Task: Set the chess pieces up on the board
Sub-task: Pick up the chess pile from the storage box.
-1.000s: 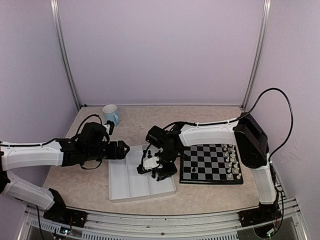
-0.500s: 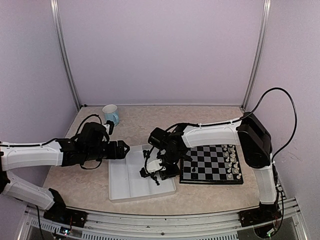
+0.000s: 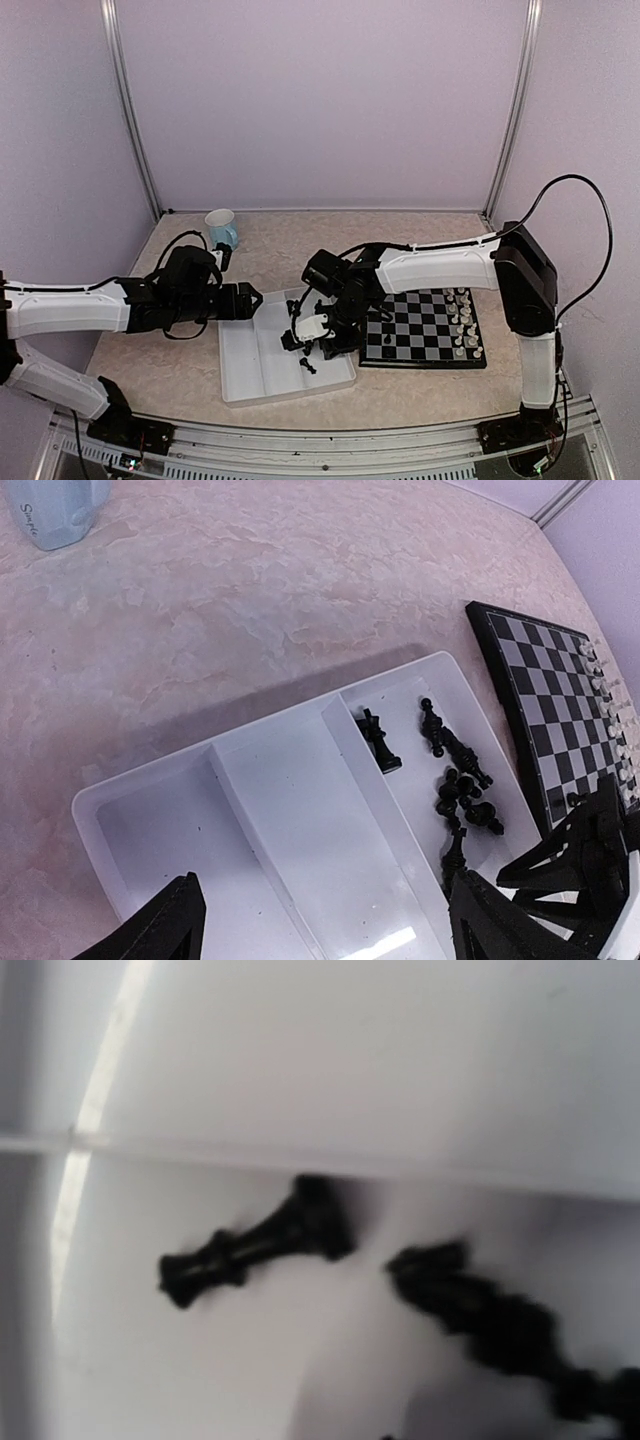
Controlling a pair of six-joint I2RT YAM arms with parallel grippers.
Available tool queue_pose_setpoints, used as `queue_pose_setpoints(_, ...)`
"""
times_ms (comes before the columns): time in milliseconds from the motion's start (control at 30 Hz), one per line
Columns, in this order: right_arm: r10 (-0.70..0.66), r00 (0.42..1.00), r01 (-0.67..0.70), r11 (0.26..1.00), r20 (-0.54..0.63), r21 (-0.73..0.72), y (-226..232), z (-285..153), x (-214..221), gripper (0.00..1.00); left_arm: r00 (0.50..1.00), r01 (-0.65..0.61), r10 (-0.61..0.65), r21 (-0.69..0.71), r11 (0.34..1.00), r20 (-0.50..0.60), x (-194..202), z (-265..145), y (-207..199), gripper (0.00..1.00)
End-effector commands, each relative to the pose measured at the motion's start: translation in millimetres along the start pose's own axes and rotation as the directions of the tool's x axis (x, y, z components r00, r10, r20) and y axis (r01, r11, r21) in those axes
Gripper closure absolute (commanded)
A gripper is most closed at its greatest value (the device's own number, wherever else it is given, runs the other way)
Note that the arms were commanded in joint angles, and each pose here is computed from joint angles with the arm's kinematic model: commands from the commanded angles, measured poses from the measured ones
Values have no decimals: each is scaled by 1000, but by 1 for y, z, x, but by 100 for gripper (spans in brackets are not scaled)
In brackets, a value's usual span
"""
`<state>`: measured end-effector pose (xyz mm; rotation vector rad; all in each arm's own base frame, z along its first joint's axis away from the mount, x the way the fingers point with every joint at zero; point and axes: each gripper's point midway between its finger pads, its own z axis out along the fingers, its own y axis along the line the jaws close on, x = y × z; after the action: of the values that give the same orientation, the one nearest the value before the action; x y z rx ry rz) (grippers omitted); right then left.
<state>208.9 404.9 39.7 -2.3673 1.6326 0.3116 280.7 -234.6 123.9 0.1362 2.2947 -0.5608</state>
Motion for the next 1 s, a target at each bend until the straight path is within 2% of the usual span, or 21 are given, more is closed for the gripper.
queue_pose_setpoints(0,-34,997,26,994,65,110,-23,-23,-24,72,1000,1,-2,22,1000,30,-11,-4,-8,16)
queue_pose_setpoints(200,-53,998,48,989,27,138,-40,-9,-24,59,1000,-5,4,19,1000,23,-9,-3,-8,16)
queue_pose_setpoints(433,-91,996,89,988,10,123,-51,3,-25,54,1000,-10,9,12,1000,26,-9,-5,-6,16)
queue_pose_setpoints(667,-123,992,123,992,17,-7,-30,15,-22,55,1000,-6,6,4,1000,27,-5,-6,-1,15)
queue_pose_setpoints(967,-114,992,107,988,-52,-114,-9,25,-1,65,1000,-4,3,12,1000,26,-4,-5,-2,15)
